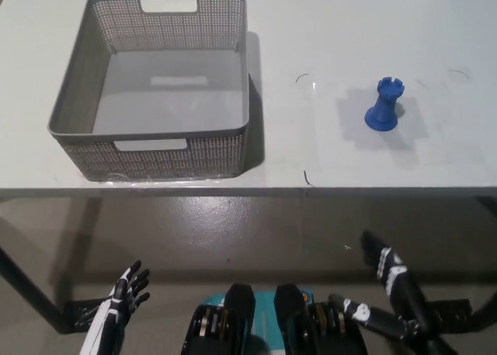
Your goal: Use the right hand to pick up a chess pieces and put it into a container on the left hand side
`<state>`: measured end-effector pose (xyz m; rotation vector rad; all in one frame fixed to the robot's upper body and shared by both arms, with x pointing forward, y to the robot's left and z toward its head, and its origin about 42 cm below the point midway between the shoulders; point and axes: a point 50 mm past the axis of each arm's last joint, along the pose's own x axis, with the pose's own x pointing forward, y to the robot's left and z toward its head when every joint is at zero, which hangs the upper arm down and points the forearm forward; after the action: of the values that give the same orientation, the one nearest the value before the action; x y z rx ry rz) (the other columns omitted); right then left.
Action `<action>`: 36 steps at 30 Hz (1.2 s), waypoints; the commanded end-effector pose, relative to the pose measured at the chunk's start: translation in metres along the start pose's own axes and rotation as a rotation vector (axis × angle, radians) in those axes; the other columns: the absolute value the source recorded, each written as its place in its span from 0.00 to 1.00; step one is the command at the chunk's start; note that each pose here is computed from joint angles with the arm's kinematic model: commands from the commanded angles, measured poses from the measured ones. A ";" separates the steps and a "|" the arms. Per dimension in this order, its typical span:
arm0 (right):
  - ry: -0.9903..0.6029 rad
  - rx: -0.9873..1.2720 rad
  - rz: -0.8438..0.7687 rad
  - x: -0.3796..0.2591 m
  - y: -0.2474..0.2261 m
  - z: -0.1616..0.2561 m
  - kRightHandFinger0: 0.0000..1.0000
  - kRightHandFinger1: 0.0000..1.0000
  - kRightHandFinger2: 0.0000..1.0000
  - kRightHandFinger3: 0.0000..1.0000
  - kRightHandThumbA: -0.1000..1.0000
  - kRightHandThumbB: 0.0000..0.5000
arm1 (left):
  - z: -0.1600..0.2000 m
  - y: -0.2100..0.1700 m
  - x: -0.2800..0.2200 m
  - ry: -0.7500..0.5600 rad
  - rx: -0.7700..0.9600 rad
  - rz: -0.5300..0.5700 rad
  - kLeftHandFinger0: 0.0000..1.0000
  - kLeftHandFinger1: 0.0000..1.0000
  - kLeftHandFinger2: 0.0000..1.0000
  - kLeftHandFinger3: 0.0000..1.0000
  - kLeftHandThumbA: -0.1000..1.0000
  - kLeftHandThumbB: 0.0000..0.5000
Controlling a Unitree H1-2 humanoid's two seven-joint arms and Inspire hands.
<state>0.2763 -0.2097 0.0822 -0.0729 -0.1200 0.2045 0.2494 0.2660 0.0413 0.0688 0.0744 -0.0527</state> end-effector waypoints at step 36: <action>-0.229 -0.136 -0.291 0.242 -0.107 0.158 1.00 1.00 1.00 1.00 1.00 0.64 | 0.013 0.006 0.007 -0.064 0.012 -0.025 1.00 1.00 1.00 1.00 1.00 0.74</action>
<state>0.4881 -0.2532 0.2385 -0.1582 -0.3261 -0.0563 0.2516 0.2655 0.0441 0.0696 0.0640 -0.0699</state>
